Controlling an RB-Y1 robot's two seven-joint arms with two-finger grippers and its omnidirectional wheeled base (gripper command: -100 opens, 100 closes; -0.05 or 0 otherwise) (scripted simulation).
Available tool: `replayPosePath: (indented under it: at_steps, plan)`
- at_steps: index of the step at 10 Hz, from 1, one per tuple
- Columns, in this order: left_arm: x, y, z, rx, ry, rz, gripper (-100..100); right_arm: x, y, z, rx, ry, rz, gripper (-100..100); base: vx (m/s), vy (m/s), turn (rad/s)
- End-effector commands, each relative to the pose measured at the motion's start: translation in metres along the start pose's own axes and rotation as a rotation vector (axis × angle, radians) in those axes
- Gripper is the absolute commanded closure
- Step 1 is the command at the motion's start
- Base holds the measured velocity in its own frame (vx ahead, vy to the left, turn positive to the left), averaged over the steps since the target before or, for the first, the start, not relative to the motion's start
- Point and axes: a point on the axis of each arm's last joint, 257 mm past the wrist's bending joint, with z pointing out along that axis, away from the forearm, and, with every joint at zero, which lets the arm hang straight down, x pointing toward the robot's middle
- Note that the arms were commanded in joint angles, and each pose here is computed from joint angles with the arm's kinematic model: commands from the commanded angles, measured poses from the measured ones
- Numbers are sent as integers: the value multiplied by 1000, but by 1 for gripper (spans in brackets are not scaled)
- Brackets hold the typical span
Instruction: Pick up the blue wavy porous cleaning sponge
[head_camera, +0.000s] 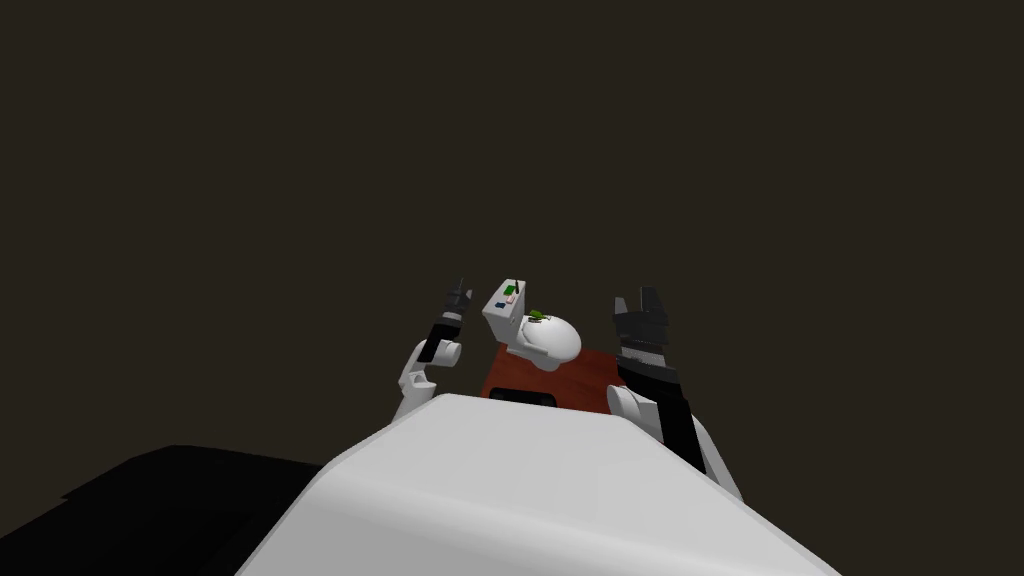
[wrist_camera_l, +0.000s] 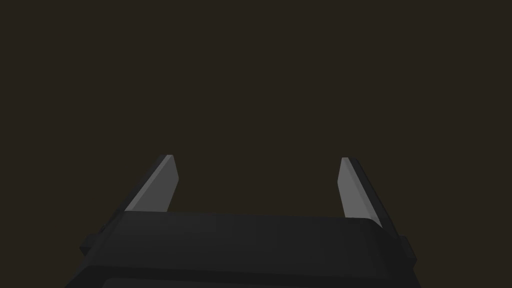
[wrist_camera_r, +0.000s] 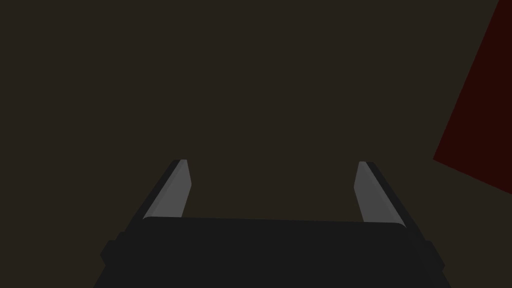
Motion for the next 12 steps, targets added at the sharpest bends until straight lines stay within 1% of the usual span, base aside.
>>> replayPosePath:
  at_steps: [1,2,3,4,5,6,8,9,11,12]
  plan:
    - [1,6,9,-29,3,-35,-100,0,0,0,0,0,0,0,4,-2,-67]
    - [0,12,9,-52,-1,-34,-100,0,0,0,0,0,0,0,5,1,-56]
    - [0,15,9,-61,-3,-34,-100,0,0,0,0,0,0,0,0,0,0]
    - [2,20,18,-83,0,-68,-100,0,0,0,0,0,0,0,7,1,-78]
    - [2,26,18,-107,-4,-68,-100,0,0,0,0,0,0,0,8,2,-52]
    - [5,30,27,-123,0,-101,-100,0,0,0,0,0,0,0,13,2,-79]
    - [3,42,25,-172,-8,-101,-100,0,0,0,0,0,0,0,10,4,-20]
    - [7,46,34,-188,-4,-133,-100,0,0,0,0,0,0,0,12,1,-62]
    - [6,57,32,-232,-11,-133,-100,0,0,0,0,0,0,0,10,4,-28]
    - [11,62,40,-253,-7,-164,-100,0,0,0,0,0,0,0,16,4,-78]
